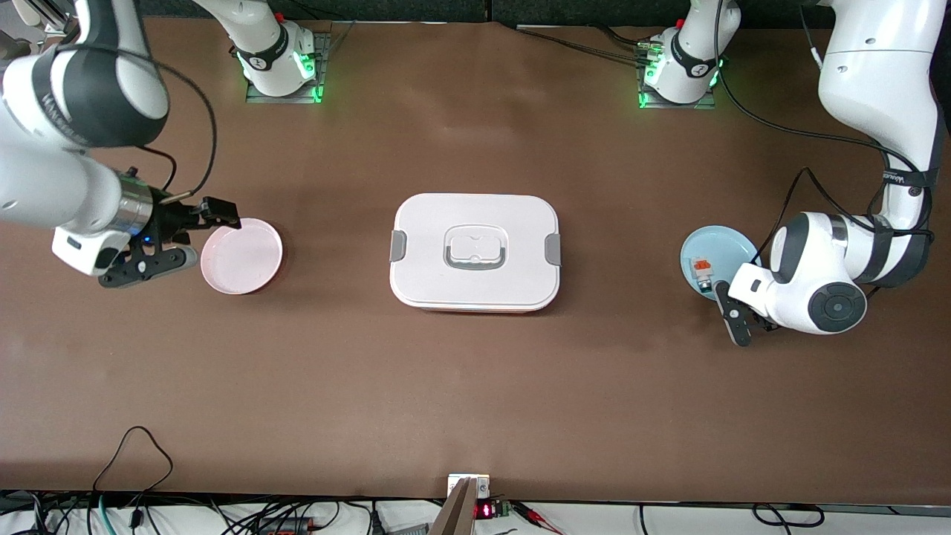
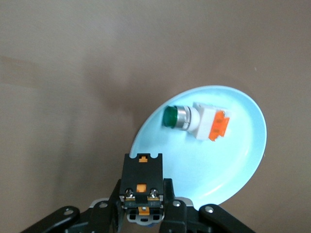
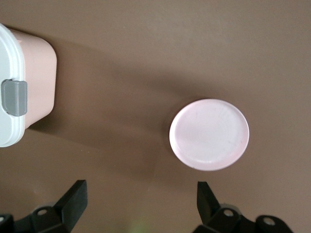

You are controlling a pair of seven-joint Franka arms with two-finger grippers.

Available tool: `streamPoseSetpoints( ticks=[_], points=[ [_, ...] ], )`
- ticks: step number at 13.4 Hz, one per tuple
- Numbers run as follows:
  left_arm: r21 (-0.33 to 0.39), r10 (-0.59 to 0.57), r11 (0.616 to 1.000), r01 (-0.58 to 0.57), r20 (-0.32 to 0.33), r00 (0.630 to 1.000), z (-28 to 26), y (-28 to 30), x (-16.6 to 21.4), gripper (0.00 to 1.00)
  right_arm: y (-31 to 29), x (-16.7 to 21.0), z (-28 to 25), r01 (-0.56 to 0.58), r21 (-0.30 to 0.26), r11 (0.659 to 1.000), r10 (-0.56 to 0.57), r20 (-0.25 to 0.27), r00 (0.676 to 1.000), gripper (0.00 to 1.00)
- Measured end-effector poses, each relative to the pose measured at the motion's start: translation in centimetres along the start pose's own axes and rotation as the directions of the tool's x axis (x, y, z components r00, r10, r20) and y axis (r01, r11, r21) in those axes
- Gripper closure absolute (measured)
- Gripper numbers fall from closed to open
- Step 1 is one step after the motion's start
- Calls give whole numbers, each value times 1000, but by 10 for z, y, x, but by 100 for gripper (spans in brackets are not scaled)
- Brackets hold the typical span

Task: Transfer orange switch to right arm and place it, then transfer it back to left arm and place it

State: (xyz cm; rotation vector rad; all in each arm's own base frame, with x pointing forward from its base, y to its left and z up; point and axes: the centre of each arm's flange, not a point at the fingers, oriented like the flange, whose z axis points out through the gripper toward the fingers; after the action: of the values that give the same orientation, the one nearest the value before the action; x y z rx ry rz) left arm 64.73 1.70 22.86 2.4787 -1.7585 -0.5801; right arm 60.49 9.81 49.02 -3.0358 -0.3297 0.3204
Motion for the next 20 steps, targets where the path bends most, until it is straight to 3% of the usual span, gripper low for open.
streamPoseSetpoints(
  ticks=[4, 7, 9, 12, 14, 17, 19, 20],
  points=[
    [-35, 17, 999, -16, 17, 1000, 23, 8, -5, 66, 21, -15, -22, -90, -51, 995, 92, 39, 995, 0],
    [-29, 24, 999, -24, 7, 1000, 41, 16, -5, 66, 51, -30, -44, -146, -47, 988, 149, 71, 986, 0],
    [-26, 23, 999, -23, -2, 1000, 52, 18, -8, 66, 52, -35, -67, -148, -69, 987, 151, 46, 987, 0],
    [-23, 24, 999, -24, -5, 1000, 54, 20, -9, 66, 83, -44, -92, -201, -166, 965, 202, -9, 979, 0],
    [-19, 25, 1000, -25, -6, 1000, 51, 20, -10, 51, 133, -54, -101, -273, -140, 952, 268, -56, 962, 0],
    [-18, 26, 1000, -26, -6, 1000, 50, 21, -10, 26, 166, -62, -100, -318, -50, 947, 314, -72, 947, 0],
    [-18, 20, 1000, -20, -5, 1000, 47, 21, -11, 2, 168, -64, -95, -321, -38, 946, 317, -77, 945, 0],
    [-24, 1, 1000, -1, 2, 1000, 41, 23, -13, 0, 166, -67, -93, -319, -37, 947, 316, -69, 946, 0]
  ],
)
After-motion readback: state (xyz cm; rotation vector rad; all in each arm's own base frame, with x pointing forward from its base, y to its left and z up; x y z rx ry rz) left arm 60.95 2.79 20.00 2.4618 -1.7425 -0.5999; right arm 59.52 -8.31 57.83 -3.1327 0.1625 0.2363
